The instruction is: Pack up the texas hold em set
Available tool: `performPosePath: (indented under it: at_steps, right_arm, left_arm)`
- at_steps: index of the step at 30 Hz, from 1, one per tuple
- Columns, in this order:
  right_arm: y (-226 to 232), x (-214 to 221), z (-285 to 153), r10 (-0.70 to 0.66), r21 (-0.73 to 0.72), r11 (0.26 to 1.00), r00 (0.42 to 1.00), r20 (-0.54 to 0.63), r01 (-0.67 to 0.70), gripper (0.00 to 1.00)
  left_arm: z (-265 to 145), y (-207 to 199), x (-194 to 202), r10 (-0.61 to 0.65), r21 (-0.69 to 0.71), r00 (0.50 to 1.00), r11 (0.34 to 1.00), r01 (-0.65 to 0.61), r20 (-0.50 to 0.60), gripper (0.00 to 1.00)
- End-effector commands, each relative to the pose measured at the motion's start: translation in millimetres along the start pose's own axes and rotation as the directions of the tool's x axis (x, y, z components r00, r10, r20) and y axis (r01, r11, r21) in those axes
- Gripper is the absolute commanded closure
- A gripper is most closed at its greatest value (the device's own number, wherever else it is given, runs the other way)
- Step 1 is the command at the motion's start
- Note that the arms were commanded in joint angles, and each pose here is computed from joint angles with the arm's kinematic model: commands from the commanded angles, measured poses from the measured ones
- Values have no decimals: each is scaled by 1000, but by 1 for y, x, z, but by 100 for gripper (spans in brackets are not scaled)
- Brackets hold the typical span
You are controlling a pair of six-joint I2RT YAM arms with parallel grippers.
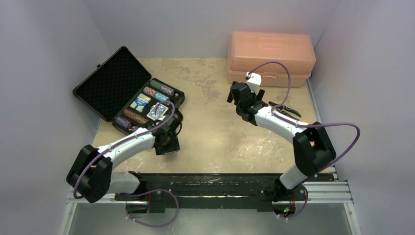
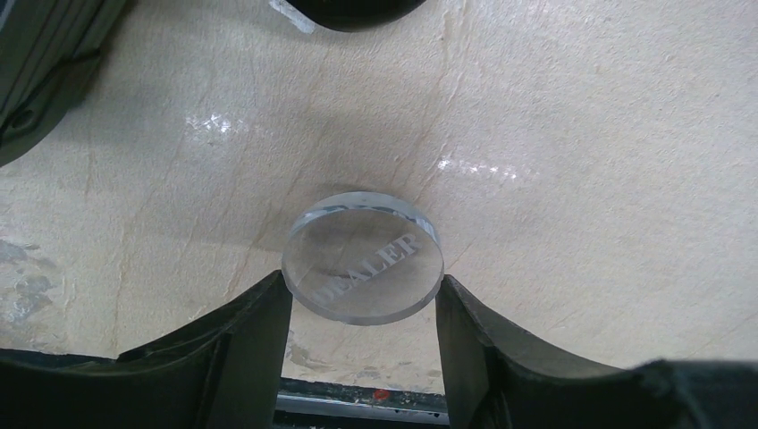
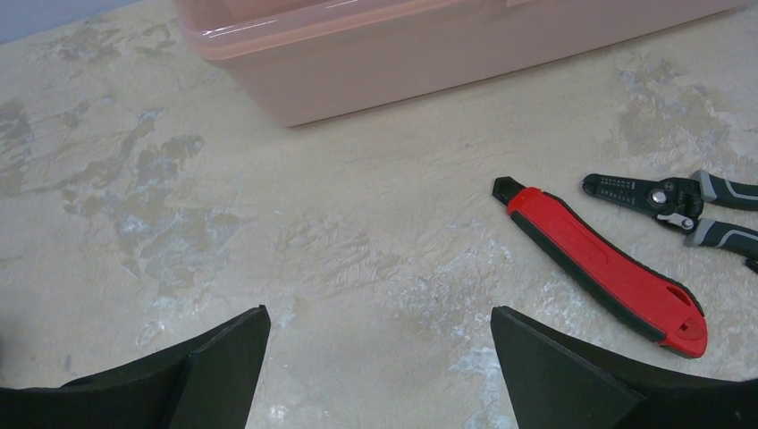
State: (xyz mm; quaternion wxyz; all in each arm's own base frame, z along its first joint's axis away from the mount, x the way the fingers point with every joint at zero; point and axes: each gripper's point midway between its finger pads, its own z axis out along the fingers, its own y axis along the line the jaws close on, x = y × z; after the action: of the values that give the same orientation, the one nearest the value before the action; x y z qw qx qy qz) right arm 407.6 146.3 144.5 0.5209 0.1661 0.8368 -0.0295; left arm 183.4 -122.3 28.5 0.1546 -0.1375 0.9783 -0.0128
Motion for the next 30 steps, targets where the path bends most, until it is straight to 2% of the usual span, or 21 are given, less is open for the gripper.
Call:
performPosePath:
  at_steps: [1, 20, 30]
  right_arm:
    - [3, -12, -4, 49, -20, 999, 998, 29, -49, 1]
    - [3, -11, -4, 51, -22, 999, 998, 25, -50, 1]
    - [3, -12, -5, 53, -22, 998, 998, 28, -52, 1]
  left_arm:
    - [-14, -10, -19, 6, 35, 998, 999, -8, 66, 77]
    - [-63, -11, -56, 31, 33, 982, 999, -38, 188, 76]
    - [-80, 0, -80, 2, 33, 974, 999, -9, 228, 76]
